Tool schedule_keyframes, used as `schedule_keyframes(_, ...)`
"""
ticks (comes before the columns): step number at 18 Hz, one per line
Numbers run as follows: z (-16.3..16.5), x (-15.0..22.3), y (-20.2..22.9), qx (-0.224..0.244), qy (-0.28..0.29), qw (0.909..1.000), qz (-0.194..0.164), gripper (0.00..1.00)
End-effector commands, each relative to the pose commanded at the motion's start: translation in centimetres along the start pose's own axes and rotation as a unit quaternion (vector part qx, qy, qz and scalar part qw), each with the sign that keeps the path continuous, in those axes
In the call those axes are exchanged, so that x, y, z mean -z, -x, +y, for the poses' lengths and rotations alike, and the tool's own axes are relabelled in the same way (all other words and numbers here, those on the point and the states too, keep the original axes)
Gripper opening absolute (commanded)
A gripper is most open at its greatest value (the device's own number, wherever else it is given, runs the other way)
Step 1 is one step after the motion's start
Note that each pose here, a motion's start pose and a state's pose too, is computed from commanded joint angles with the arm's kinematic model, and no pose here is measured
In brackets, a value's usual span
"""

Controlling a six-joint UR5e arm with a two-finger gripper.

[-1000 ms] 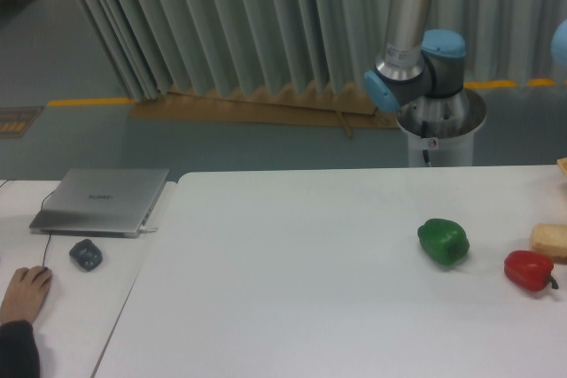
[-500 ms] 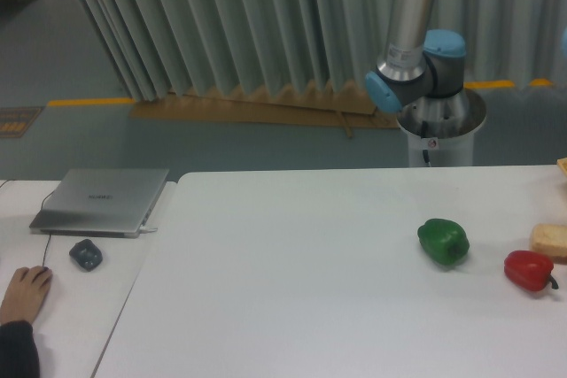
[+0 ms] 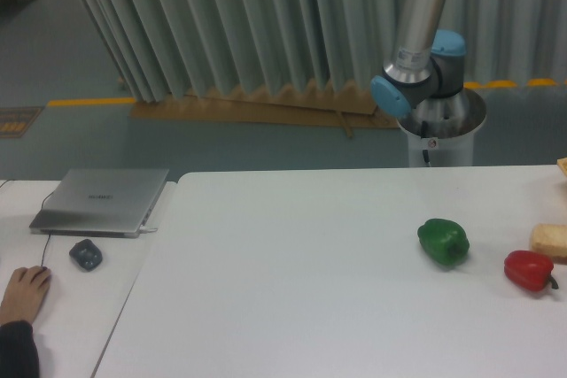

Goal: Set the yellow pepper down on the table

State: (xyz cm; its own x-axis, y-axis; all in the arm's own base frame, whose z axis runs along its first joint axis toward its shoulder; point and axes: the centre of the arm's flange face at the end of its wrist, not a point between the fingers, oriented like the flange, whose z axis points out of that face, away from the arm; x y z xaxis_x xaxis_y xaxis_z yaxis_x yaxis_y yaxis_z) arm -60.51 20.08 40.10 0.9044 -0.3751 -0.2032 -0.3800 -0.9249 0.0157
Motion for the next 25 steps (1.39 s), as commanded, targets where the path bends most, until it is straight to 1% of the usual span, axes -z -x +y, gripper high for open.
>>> schedule_keyframes(2,0.7,-0.3,0.5,0.044,-0.013,0.9988,-0.015,1.00)
schedule_keyframes(3,1.0,-0.4,0.6,0.055,-0.015,0.9982,-0.020,1.00)
schedule_keyframes(4,1.2,-0.7,0.8,0.053,-0.014,0.9983,-0.022,1.00)
schedule_keyframes(5,1.4,-0.8,0.8,0.038,-0.012,0.9990,-0.022,1.00)
schedule_keyframes(7,1.0,-1.4,0.7,-0.044,0.003,0.9989,-0.014,1.00)
schedule_keyframes(8,1.3,-1.5,0.7,-0.091,0.024,0.9956,-0.005,1.00)
schedule_keyframes(9,1.6,-1.6,0.6,-0.141,0.049,0.9888,0.007,1.00)
schedule_keyframes(10,1.9,-1.9,0.6,-0.187,0.070,0.9797,0.020,1.00)
schedule_keyframes(11,2.0,-2.1,0.7,-0.217,0.087,0.9719,0.028,1.00)
schedule_keyframes(12,1.8,-2.2,0.7,-0.239,0.099,0.9654,0.033,1.00)
schedule_keyframes(13,1.8,-2.2,0.8,-0.251,0.108,0.9612,0.037,1.00)
schedule_keyframes(14,1.6,-2.3,0.8,-0.257,0.110,0.9593,0.041,1.00)
schedule_keyframes(15,1.2,-2.6,0.7,-0.253,0.107,0.9606,0.042,1.00)
schedule_keyframes(16,0.8,-2.7,0.6,-0.237,0.104,0.9652,0.038,1.00)
schedule_keyframes(17,0.5,-2.8,0.6,-0.185,0.096,0.9776,0.029,1.00)
schedule_keyframes(18,0.0,-2.8,0.7,-0.102,0.073,0.9920,0.012,1.00)
schedule_keyframes(19,-0.8,-3.0,0.8,-0.010,0.037,0.9992,-0.004,1.00)
schedule_keyframes(20,-1.3,-3.1,0.9,0.066,0.004,0.9977,-0.014,1.00)
schedule_keyframes(21,-1.5,-2.8,1.3,0.114,-0.017,0.9931,-0.022,1.00)
schedule_keyframes(22,-1.6,-2.4,1.6,0.137,-0.027,0.9896,-0.034,1.00)
schedule_keyframes(23,-1.3,-2.3,1.7,0.148,-0.030,0.9877,-0.039,1.00)
schedule_keyframes(25,-1.3,-2.4,1.9,0.171,-0.031,0.9839,-0.041,1.00)
